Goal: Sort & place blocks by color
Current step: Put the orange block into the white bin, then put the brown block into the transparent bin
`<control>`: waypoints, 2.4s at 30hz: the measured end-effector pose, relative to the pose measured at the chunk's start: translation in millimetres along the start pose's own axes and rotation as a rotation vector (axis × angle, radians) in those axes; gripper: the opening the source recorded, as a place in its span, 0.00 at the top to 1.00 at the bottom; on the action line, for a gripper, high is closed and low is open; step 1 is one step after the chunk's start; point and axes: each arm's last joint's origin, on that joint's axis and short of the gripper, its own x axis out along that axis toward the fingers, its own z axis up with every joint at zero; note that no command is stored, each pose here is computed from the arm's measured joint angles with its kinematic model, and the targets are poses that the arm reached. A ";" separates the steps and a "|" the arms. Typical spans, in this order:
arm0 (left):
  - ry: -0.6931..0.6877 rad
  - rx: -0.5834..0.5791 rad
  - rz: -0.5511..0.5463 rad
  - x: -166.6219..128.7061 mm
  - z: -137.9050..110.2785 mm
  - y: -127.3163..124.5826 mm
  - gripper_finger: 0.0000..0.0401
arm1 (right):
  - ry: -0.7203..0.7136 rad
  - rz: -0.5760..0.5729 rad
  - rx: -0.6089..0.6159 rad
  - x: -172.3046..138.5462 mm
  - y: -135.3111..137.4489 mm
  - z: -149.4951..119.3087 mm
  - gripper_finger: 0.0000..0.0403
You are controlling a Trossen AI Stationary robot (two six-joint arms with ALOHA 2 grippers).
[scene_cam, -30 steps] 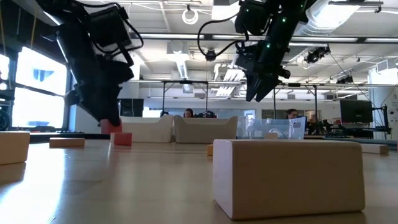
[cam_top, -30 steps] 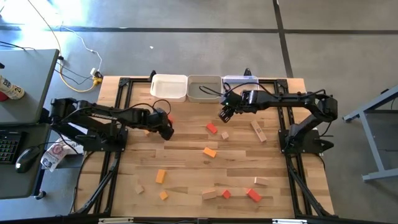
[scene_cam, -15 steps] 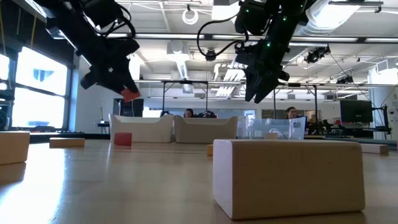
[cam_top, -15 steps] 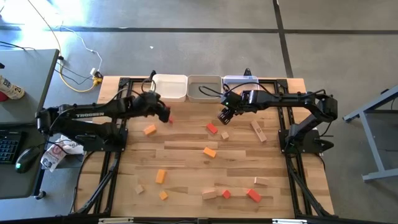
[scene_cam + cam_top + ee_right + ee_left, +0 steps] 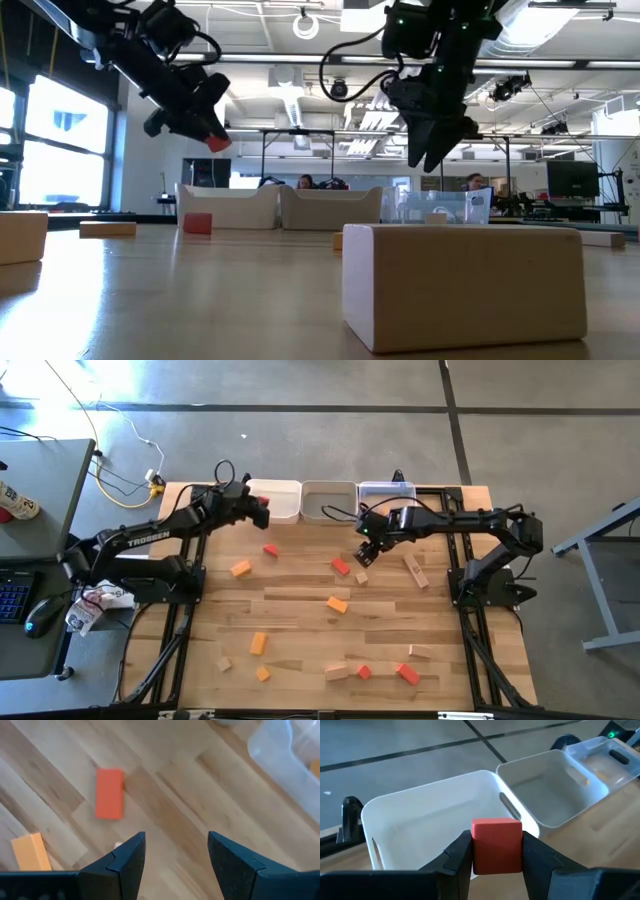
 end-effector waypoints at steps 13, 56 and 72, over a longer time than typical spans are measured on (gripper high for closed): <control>0.102 -0.013 -0.013 31.3 -7.9 11.9 0.73 | 0.130 -0.208 0.108 -4.4 3.1 -29.8 0.50; 0.118 -0.003 -0.006 41.3 11.9 27.5 0.55 | 0.219 -0.467 0.048 -19.4 11.4 -68.1 0.50; 0.144 -0.001 -0.198 40.5 11.7 17.8 0.54 | 0.271 -0.510 -0.045 -17.1 -10.3 -53.9 0.50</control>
